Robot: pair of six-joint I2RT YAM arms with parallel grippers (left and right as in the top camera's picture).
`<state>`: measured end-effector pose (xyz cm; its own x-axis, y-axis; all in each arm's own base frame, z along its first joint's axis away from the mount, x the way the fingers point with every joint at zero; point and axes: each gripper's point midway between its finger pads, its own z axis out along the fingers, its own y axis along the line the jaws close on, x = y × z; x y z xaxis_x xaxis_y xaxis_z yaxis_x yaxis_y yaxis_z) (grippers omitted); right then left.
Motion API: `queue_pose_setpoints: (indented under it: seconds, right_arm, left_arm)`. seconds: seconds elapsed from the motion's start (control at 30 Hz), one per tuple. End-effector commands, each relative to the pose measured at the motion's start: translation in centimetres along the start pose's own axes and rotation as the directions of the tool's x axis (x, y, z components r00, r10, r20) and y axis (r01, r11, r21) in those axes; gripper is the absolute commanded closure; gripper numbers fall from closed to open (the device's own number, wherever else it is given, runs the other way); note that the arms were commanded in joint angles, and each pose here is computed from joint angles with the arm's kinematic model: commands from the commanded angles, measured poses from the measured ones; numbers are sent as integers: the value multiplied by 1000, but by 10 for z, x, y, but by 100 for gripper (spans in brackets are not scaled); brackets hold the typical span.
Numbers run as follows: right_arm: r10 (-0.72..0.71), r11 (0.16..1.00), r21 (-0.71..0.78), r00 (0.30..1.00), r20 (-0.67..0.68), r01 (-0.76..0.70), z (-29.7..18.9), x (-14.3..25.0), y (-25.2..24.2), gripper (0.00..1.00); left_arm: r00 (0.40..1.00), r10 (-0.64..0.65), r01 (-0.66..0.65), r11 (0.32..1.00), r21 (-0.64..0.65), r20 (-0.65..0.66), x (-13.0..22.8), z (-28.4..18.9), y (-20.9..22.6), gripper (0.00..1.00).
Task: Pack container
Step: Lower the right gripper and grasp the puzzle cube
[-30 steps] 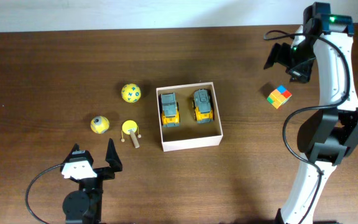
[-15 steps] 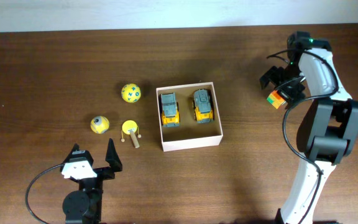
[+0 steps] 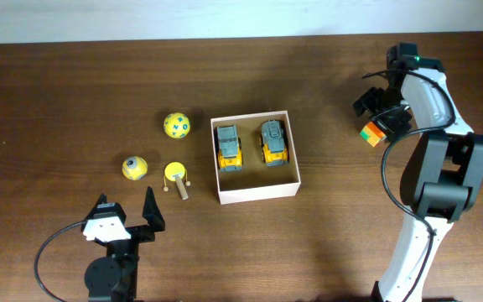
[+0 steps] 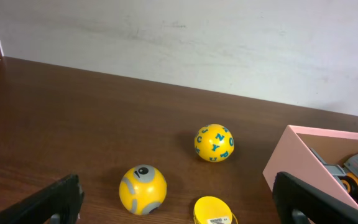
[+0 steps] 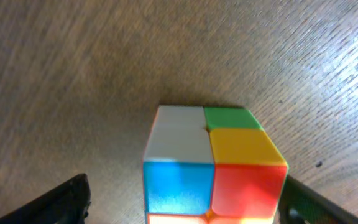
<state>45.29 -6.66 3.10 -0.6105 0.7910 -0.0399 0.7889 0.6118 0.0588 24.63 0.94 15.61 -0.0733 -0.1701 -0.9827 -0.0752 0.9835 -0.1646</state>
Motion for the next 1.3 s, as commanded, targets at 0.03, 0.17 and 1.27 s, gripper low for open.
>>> queue_pose_setpoints:
  seconds: [0.03,0.17,1.27]
  right_arm:
    - [0,999,32,1000,28,-1,8,-3,-4,14]
    - [-1,999,45,999,46,-1,11,-5,-6,14]
    - [-2,998,58,999,49,-1,26,-2,-12,27]
  left_arm:
    - [1000,16,-16,1000,4,-3,1,0,0,1]
    - [1000,16,-16,1000,4,-3,1,0,0,1]
    - [1000,16,-16,1000,4,-3,1,0,0,1]
